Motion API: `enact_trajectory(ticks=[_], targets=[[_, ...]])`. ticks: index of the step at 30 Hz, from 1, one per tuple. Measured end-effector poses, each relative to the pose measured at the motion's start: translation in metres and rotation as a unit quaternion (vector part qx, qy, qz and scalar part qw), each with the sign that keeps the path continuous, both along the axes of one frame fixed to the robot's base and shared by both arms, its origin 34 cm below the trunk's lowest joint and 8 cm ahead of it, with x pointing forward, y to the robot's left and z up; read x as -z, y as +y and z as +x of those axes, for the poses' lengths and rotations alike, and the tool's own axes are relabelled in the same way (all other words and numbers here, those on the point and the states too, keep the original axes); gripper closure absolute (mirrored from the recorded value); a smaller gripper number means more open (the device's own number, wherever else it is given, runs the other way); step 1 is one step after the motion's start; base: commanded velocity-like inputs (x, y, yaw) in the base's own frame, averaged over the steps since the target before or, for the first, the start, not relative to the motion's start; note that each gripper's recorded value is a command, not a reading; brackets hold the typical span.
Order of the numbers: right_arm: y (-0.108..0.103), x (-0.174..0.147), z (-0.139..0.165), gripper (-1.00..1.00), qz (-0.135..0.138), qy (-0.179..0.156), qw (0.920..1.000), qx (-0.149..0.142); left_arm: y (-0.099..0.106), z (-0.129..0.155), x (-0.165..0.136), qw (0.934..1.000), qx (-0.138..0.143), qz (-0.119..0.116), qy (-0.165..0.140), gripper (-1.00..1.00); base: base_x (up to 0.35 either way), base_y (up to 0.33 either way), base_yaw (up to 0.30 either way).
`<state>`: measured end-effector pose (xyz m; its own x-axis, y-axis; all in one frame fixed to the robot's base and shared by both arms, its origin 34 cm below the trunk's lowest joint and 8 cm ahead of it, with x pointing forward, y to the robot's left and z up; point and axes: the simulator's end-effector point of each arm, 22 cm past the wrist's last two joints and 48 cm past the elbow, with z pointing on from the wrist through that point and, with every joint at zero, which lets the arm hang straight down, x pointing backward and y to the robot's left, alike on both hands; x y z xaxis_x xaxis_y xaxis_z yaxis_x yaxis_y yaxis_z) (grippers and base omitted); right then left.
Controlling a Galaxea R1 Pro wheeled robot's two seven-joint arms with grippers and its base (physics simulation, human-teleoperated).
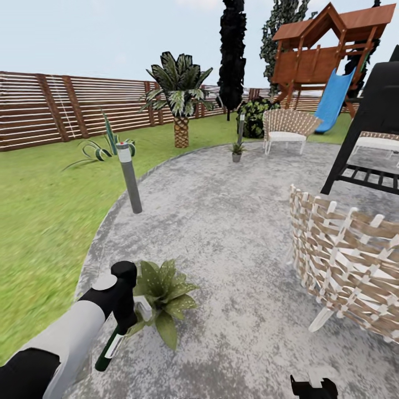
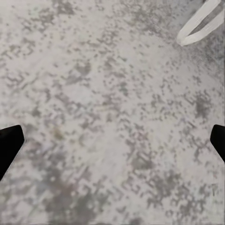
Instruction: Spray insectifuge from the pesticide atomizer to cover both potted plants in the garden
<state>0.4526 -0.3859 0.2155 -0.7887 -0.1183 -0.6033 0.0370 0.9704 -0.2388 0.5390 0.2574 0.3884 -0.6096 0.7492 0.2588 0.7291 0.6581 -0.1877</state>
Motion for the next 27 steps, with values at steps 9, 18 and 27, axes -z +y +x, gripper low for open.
enact_trajectory(ticks=[9, 18, 27], targets=[[-0.001, 0.0, 0.0, -1.0, 0.0, 0.0, 1.0, 0.0, 0.013, 0.0, 0.0, 0.9998, -0.017, 0.005, 0.0, 1.0, -0.003, -0.003, 0.153], [0.0, 0.0, 0.0, -1.0, 0.0, 0.001, 1.0, -0.001, 0.007, -0.023, 0.026, 0.9995, -0.033, -0.003, 0.003, 1.0, 0.0, 0.0, 0.001], [-0.001, 0.0, 0.0, -1.0, -0.001, 0.001, 1.0, -0.001, 0.011, -0.013, 0.03, 0.9977, -0.063, -0.009, -0.024, 1.0, 0.0, -0.109, 0.0]])
